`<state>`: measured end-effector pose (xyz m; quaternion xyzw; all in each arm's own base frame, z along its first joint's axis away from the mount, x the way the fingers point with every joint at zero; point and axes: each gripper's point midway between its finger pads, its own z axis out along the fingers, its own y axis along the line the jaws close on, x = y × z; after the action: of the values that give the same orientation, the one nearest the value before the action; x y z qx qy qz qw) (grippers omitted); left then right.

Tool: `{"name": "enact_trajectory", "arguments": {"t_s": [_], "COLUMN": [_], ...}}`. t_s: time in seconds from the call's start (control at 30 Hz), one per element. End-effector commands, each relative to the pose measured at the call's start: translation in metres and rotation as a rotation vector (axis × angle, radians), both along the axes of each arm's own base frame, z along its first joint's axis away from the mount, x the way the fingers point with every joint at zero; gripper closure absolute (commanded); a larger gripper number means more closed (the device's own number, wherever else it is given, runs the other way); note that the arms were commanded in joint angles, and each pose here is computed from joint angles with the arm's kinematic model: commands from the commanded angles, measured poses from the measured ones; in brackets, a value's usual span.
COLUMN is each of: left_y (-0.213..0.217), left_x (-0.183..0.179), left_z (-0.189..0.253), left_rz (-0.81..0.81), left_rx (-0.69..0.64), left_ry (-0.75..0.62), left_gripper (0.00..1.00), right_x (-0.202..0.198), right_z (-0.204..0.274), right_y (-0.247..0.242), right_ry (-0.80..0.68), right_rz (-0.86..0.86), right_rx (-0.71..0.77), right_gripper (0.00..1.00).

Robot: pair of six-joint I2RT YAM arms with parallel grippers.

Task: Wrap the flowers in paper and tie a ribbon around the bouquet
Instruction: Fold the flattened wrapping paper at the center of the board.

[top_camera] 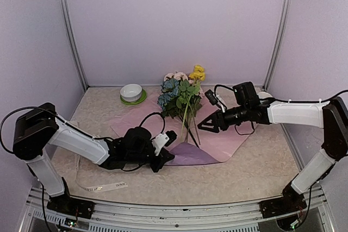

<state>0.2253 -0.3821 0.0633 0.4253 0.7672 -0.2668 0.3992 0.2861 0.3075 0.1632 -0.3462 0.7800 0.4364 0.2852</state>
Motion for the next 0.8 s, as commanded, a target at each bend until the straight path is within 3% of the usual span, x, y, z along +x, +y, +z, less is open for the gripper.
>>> {"name": "enact_trajectory", "arguments": {"t_s": [0.0,0.17,0.33,0.4,0.57,0.7,0.77], "left_y": [-0.007,-0.005,-0.006,-0.007,-0.007,-0.003,-0.001], "left_x": [0.009,0.010,0.010,0.010,0.019,0.026,0.031], "left_z": [0.010,0.010,0.013,0.015,0.017,0.015,0.014], "left_rz": [0.004,0.012,0.012,0.009,0.033,0.053,0.070], "left_rx": [-0.035,-0.035,-0.047,-0.059,-0.072,-0.081,-0.088], "left_ry": [-0.014,-0.010,-0.011,-0.009,-0.023,-0.016,-0.013], "left_gripper": [1.00,1.00,1.00,1.00,1.00,1.00,1.00], "right_x": [0.065,0.104,0.091,0.081,0.056,0.056,0.056], "right_z": [-0.051,-0.086,-0.099,-0.104,-0.111,-0.115,-0.113], "right_y": [-0.007,-0.004,0.019,0.030,0.049,0.034,0.032], "right_ry": [0.097,0.128,0.188,0.209,0.278,0.316,0.314], "right_rz": [-0.243,-0.360,-0.317,-0.290,-0.218,-0.303,-0.308], "right_rx": [-0.168,-0.249,-0.175,-0.152,-0.099,-0.098,-0.088], "right_gripper": [0.45,0.58,0.92,1.00,1.00,1.00,0.92]}}
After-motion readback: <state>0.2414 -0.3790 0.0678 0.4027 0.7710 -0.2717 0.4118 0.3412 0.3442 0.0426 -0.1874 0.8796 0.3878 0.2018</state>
